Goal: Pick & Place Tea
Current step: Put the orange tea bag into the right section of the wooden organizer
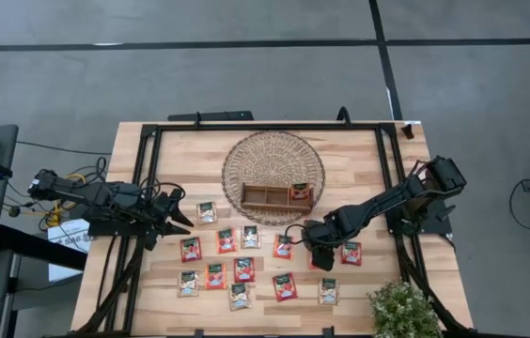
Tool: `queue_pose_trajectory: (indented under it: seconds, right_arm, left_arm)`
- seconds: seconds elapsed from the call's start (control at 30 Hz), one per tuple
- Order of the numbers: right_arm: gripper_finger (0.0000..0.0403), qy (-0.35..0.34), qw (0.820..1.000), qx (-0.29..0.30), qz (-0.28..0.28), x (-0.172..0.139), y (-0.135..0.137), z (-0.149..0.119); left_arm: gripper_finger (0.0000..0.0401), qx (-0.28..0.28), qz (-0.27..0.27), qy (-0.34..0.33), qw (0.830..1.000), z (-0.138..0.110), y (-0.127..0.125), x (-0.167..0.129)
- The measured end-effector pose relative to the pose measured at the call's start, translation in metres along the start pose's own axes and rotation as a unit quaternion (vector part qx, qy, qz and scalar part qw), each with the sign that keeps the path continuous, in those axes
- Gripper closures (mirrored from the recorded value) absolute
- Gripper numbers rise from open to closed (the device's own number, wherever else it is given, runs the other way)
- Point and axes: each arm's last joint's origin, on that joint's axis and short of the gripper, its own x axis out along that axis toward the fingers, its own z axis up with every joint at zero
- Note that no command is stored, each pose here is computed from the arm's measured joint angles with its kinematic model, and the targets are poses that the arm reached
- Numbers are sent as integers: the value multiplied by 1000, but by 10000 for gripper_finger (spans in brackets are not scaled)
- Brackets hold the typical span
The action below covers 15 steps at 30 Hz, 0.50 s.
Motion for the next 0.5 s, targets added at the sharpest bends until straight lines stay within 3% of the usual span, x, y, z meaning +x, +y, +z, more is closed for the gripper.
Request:
queue_pose_trajectory:
  seconds: [0.5]
  right_arm:
    - [182, 5, 1000, -1, -9, 5, 1, -10]
  left_arm:
    - [298, 0, 0, 0, 1000, 0, 0, 0]
